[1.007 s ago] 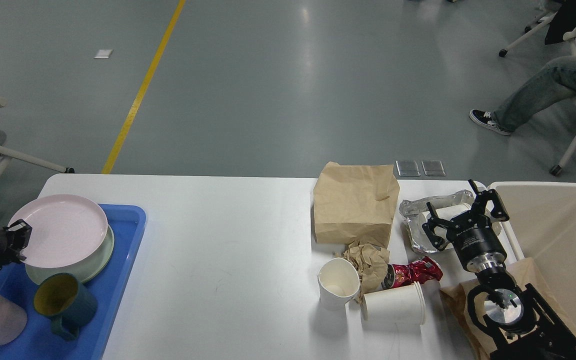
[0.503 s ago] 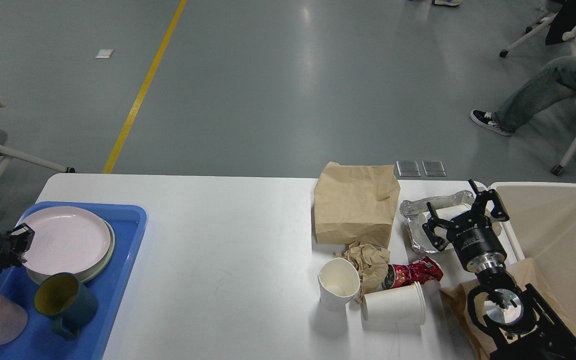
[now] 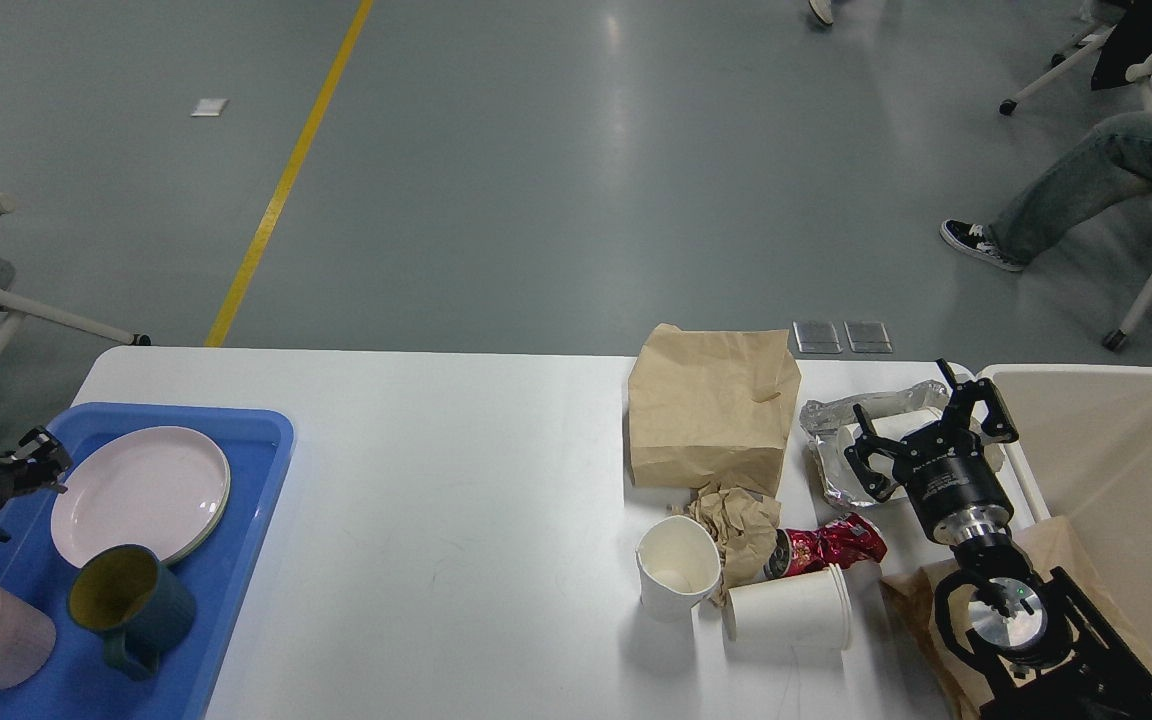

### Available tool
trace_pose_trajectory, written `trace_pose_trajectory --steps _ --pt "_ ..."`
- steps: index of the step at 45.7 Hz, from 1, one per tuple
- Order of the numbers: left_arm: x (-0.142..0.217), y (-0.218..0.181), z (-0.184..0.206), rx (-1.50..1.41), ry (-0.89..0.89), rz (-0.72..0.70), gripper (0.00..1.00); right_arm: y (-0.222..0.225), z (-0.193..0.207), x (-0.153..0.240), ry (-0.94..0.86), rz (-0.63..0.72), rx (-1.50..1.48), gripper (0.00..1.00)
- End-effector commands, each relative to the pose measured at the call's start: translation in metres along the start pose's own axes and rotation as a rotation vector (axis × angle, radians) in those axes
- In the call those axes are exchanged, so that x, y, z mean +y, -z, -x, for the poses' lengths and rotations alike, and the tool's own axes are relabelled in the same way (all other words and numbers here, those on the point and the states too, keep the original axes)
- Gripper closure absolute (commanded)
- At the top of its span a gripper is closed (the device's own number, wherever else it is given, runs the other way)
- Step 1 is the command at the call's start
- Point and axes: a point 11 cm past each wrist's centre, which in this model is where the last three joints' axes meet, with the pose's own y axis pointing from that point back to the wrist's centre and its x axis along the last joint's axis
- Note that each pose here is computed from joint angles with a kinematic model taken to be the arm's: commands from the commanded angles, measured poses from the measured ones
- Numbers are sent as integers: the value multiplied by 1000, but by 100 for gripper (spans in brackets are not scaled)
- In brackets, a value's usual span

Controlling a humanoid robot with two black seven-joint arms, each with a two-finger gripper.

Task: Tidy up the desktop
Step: 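Open the left gripper and withdraw it above the tray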

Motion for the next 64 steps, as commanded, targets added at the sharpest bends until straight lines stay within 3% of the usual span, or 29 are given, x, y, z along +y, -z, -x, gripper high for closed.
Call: trace_pose_trajectory --steps 1,9,25,36,47,52,64 --pt "7 -30 3 52 24 103 4 0 0 0 -1 0 0 0" --pt "34 -61 -19 270 54 332 4 0 0 0 -1 0 0 0" --pt "51 -121 0 840 357 831 4 0 0 0 -1 0 0 0" --pt "40 -142 39 1237 600 1055 4 0 0 0 -1 0 0 0" --pt "26 -122 90 1277 534 1237 4 0 0 0 1 0 0 0" --pt "20 -108 111 1307 588 1283 4 0 0 0 1 -1 -1 0" --pt "19 -111 124 1375 641 1324 4 0 0 0 2 -1 0 0"
